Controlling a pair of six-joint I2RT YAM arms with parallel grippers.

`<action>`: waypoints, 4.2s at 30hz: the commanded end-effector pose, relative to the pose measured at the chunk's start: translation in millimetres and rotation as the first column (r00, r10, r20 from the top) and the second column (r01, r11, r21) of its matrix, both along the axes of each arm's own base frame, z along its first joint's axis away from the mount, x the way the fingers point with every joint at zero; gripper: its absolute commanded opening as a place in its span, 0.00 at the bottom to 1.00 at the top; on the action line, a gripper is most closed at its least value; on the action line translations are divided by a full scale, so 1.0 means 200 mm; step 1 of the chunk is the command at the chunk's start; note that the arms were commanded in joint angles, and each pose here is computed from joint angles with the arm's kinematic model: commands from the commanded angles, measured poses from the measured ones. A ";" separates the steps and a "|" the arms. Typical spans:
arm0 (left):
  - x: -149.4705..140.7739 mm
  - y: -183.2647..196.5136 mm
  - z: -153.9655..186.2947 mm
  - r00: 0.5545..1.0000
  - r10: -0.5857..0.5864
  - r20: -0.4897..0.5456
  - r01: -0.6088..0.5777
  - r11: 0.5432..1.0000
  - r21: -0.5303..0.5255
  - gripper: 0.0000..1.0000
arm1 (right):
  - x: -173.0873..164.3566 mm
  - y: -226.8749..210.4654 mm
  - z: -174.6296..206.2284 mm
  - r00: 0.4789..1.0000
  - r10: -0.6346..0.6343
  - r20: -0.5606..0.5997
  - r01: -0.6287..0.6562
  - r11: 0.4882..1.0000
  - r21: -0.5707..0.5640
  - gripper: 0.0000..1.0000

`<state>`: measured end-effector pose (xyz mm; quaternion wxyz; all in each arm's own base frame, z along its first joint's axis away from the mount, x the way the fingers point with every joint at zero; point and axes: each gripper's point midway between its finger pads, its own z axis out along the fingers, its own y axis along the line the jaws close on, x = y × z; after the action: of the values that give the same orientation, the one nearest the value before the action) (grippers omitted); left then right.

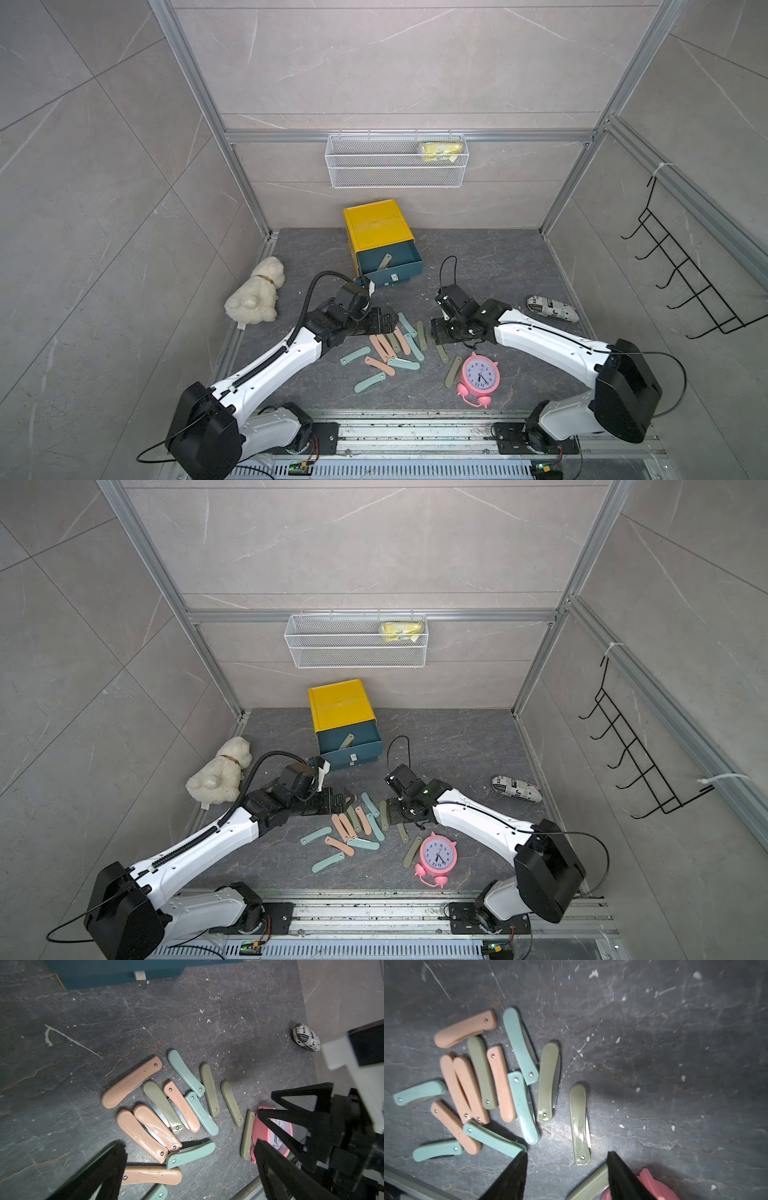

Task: Place the fruit knives into the drawer by color
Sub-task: Place the fruit knife in the drawer, then pick up the fruit knife from the center of the board, then place the fruit knife in the drawer, then pick up the fruit knife from the center of the board.

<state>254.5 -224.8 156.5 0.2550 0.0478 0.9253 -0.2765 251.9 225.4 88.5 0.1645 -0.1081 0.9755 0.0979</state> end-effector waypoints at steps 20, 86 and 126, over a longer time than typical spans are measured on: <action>0.01 0.05 0.00 0.999 0.026 0.041 -0.027 0.999 0.025 0.99 | -0.01 -0.08 -0.45 0.990 0.022 -0.139 -0.058 0.964 -0.260 0.41; -0.02 0.01 0.08 0.998 -0.026 0.051 0.027 0.999 -0.019 1.00 | 0.90 0.63 1.00 0.824 -0.125 0.553 -0.042 0.959 0.280 0.52; -0.06 -0.70 -0.55 0.957 -0.208 -0.202 0.259 0.925 0.279 0.66 | 0.11 -0.48 0.73 0.771 -0.376 0.514 0.289 0.926 0.242 0.55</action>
<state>238.0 -371.4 48.8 0.1258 0.1739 0.9580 -0.1903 276.9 137.4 237.4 0.4625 0.0447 0.8782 0.1133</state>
